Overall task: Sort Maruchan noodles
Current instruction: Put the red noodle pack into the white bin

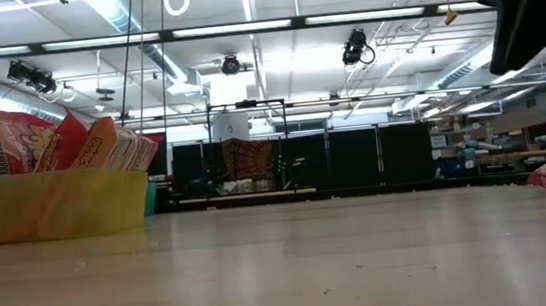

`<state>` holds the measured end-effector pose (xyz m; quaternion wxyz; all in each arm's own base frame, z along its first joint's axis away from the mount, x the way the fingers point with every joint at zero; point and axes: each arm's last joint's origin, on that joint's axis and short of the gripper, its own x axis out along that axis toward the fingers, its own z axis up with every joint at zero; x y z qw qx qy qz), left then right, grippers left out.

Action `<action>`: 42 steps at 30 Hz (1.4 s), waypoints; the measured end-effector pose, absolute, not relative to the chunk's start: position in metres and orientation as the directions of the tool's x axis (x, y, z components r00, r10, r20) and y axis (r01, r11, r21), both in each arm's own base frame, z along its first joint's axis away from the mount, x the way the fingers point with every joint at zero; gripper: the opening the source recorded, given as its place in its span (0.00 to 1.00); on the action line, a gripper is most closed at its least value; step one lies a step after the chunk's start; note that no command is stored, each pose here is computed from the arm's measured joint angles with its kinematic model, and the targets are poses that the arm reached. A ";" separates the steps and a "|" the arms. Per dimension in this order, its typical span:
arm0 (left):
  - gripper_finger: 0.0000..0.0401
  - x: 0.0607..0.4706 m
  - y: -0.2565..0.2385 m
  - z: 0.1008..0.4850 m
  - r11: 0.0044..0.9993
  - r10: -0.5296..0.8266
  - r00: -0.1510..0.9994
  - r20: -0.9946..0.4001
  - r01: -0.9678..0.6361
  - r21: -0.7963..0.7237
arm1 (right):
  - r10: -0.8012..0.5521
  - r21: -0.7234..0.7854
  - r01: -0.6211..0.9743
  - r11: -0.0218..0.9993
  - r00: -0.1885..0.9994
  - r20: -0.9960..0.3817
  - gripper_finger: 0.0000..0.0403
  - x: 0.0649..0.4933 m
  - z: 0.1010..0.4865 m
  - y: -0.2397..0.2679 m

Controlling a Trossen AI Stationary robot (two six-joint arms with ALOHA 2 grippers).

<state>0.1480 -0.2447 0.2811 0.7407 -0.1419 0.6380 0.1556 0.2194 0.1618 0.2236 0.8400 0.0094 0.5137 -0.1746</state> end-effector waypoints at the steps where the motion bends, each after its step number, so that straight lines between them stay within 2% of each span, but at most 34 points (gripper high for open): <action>1: 0.53 0.151 -0.244 0.278 0.903 0.060 0.130 -0.990 -0.430 -0.002 | -0.284 -0.164 0.303 0.939 0.411 -0.866 0.35 0.219 0.222 0.162; 6: 0.53 0.168 -0.230 0.241 0.810 0.052 0.074 -0.996 -0.587 -0.001 | -0.281 -0.157 0.307 0.939 0.416 -0.865 0.35 0.220 0.219 0.161; 10: 0.49 0.167 -0.216 0.213 0.677 0.042 -0.058 -0.997 -0.732 0.071 | -0.257 -0.125 0.305 0.944 0.445 -0.858 0.35 0.222 0.220 0.164; 14: 0.44 0.163 -0.208 0.195 0.619 0.044 -0.113 -0.993 -0.777 0.115 | -0.222 -0.100 0.263 0.960 0.487 -0.845 0.35 0.225 0.221 0.169; 19: 0.43 0.172 -0.220 0.167 0.589 -0.205 0.012 -0.979 -0.797 -0.133 | -0.189 -0.091 0.209 0.974 0.517 -0.835 0.35 0.226 0.222 0.175; 21: 0.43 0.170 -0.220 0.156 0.567 -0.280 0.000 -0.960 -0.807 -0.166 | -0.188 -0.092 0.207 0.974 0.517 -0.835 0.35 0.226 0.222 0.175; 23: 0.43 0.167 -0.218 0.153 0.562 -0.320 -0.051 -0.946 -0.814 -0.146 | -0.188 -0.092 0.205 0.974 0.517 -0.835 0.35 0.225 0.222 0.175; 26: 0.43 0.162 -0.216 0.152 0.606 -0.337 -0.138 -0.931 -0.789 -0.103 | -0.187 -0.092 0.204 0.975 0.517 -0.835 0.35 0.225 0.222 0.176; 30: 0.43 0.162 -0.215 0.160 0.647 -0.400 -0.177 -0.899 -0.750 -0.140 | -0.187 -0.092 0.204 0.975 0.517 -0.836 0.35 0.225 0.222 0.176; 37: 0.43 0.168 -0.216 0.164 0.664 -0.449 -0.133 -0.884 -0.712 -0.230 | -0.188 -0.098 0.197 0.975 0.512 -0.838 0.35 0.225 0.222 0.175; 42: 0.45 0.170 -0.216 0.164 0.659 -0.435 -0.097 -0.895 -0.712 -0.242 | -0.190 -0.107 0.188 0.976 0.509 -0.839 0.35 0.225 0.224 0.175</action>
